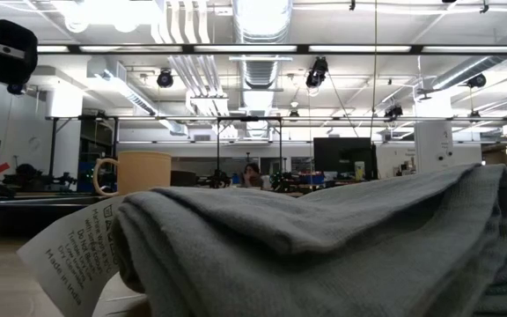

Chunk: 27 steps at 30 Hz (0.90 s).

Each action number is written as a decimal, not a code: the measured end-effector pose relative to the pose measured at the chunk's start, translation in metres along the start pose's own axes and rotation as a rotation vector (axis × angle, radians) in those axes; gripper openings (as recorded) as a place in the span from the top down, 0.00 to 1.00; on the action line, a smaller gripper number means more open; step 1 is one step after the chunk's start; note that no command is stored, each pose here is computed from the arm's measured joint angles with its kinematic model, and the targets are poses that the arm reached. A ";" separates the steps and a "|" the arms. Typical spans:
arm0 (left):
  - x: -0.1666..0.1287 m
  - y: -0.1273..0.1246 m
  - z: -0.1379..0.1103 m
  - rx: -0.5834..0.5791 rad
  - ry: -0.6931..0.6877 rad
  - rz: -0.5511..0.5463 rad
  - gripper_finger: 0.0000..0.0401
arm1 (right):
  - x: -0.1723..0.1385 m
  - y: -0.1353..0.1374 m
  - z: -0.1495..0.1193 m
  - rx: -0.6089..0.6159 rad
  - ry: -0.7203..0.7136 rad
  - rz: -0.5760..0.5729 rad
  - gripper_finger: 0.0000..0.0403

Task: Set up tray
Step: Put the white plate on the black serving tray to the bottom left of the orange mug

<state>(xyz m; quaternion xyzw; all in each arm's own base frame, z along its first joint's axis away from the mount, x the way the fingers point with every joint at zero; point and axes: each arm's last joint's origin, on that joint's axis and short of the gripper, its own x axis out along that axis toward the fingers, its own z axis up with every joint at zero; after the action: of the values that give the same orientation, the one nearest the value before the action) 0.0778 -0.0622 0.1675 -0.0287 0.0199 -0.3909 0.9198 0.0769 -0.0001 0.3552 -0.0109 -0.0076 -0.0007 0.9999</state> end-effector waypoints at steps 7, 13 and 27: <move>0.000 0.000 0.000 0.000 0.000 0.000 0.77 | 0.000 0.000 0.000 0.100 0.000 0.000 0.94; 0.000 0.000 0.000 0.000 0.000 -0.001 0.77 | 0.015 0.000 -0.005 0.096 0.034 0.000 0.94; 0.000 0.000 0.000 0.000 0.001 -0.002 0.77 | 0.074 0.001 -0.044 0.089 0.315 -0.003 0.94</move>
<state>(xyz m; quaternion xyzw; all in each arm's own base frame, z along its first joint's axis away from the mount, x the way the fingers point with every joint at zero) 0.0778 -0.0622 0.1674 -0.0287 0.0203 -0.3916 0.9195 0.1511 0.0001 0.3126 0.0339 0.1492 -0.0037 0.9882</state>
